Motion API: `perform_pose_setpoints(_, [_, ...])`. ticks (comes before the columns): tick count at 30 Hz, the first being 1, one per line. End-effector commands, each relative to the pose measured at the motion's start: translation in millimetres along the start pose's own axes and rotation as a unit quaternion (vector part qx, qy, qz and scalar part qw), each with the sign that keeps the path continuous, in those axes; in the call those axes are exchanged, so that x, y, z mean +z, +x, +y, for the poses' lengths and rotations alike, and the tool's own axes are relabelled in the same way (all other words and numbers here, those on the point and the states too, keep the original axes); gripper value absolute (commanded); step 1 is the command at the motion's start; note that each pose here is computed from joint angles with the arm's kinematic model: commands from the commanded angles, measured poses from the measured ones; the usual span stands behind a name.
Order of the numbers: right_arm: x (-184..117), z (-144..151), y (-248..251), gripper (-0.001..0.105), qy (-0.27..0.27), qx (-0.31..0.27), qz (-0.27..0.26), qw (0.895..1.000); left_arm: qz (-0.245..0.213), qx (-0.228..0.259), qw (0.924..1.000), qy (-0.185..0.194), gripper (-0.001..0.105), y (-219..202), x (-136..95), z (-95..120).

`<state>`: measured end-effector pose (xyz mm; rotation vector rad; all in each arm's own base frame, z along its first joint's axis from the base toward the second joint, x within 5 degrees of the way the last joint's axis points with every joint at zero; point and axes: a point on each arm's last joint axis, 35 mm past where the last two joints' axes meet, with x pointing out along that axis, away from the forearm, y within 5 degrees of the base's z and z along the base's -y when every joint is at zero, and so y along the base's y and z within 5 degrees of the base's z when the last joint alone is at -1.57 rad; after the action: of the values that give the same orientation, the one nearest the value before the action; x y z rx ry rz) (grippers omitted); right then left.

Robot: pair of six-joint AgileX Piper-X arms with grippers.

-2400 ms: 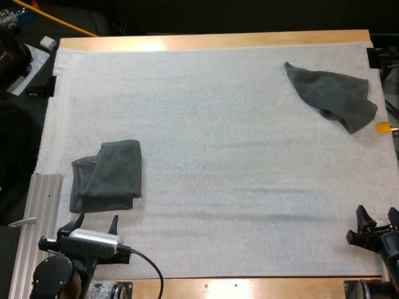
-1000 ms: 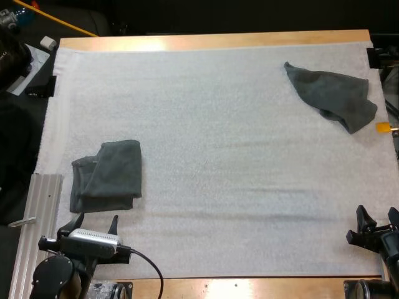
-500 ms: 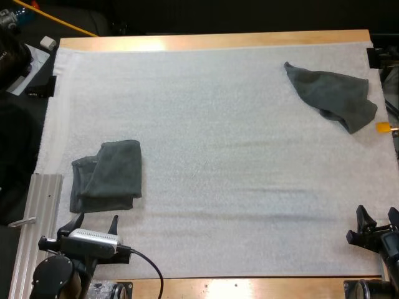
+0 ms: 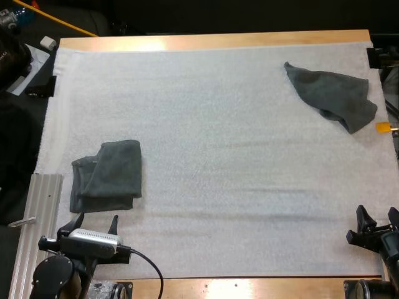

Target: Pick towel from pile, fold and stack

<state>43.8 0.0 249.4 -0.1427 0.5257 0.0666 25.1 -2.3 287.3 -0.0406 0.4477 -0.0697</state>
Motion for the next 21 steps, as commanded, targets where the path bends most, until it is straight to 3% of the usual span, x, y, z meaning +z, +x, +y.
perform_pose_setpoints(1, [2.0, -0.4, 0.1, 0.063, -0.001, -0.001, -0.002, 1.000, 0.000, 0.001, 1.0000, -0.002, 0.061, 1.4, 2.3, 0.0])
perform_pose_setpoints(21, [1.5, -0.2, 0.4, 0.063, -0.002, 0.001, -0.001, 1.000, -0.004, 0.001, 1.0000, -0.003, 0.061, 1.4, 3.2, 0.0])
